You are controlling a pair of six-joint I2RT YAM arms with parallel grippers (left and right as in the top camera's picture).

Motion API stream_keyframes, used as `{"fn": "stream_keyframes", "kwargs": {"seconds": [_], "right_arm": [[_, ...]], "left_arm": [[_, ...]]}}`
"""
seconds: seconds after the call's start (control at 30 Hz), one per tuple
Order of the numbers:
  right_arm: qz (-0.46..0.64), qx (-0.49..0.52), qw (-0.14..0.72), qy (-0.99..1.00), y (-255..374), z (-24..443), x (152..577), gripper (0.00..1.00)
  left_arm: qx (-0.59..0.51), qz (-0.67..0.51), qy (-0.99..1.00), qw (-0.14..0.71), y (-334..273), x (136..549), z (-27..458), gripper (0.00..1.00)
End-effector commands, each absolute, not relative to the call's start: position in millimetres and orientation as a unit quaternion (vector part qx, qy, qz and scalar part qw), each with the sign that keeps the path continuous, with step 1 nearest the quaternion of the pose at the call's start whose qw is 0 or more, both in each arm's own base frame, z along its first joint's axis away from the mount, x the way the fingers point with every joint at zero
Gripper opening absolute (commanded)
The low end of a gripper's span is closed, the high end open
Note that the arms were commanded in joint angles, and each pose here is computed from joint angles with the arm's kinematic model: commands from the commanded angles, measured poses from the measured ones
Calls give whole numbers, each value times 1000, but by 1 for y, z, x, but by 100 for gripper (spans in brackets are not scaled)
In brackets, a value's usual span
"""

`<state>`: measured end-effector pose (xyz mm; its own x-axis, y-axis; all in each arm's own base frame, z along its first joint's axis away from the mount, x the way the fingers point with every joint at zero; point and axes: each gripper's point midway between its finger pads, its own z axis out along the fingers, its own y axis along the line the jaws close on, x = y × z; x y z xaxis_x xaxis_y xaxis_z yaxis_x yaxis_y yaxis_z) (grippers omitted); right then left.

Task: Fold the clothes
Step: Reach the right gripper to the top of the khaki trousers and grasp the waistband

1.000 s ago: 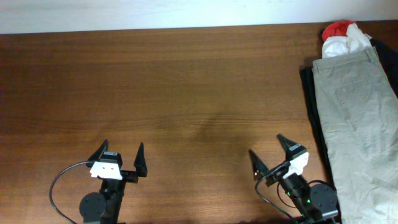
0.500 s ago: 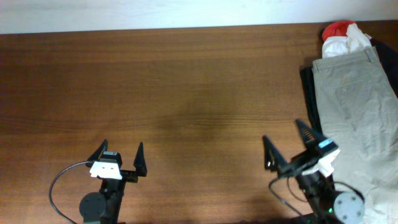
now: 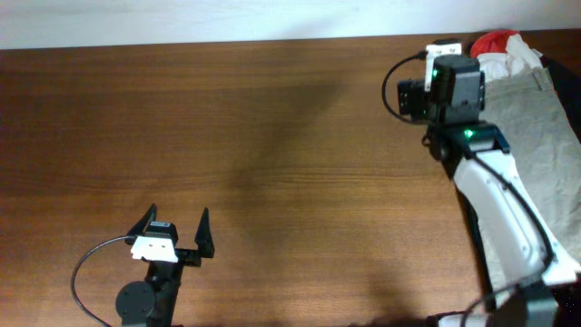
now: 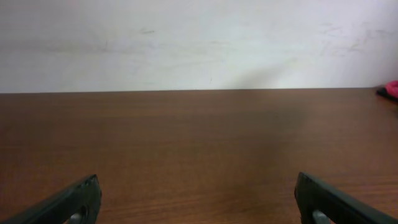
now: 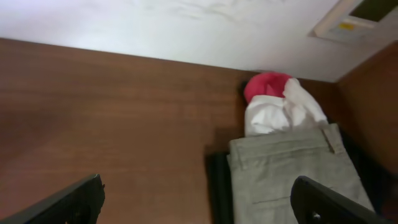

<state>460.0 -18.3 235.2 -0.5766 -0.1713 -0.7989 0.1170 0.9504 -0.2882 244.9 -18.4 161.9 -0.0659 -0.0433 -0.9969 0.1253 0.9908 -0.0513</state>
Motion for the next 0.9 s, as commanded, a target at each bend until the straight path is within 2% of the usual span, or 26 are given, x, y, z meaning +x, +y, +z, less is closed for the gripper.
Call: {"fn": "stream_keyframes", "kwargs": {"seconds": [0.0,0.07,0.17,0.27,0.33,0.4,0.5,0.6,0.7,0.87], "right_arm": [[-208,27,428,879,-73,222,482,99],[-219,41,370,902,-102,192,491,99],[-243,11,298,923,-120,149,504,99],[-254,12,276,927,-127,119,513,99],[-256,10,250,934,-132,92,512,93],[-260,17,229,938,-144,71,508,92],[-262,27,209,942,-159,56,501,92],[-259,35,205,943,-168,55,497,86],[-217,29,211,953,-160,48,499,84],[-213,24,189,958,-159,27,495,83]], "left_arm": [[30,-55,728,683,-17,245,161,99],[30,-55,728,683,-17,245,161,99],[30,-55,728,683,-17,245,161,99],[30,-55,728,683,-17,245,161,99],[30,-55,728,683,-17,245,161,99],[30,-55,728,683,-17,245,161,99],[30,-55,728,683,-17,245,161,99],[30,-55,728,683,-17,245,161,99],[30,-55,728,683,-17,245,161,99],[30,-55,728,683,-17,245,161,99]]}}
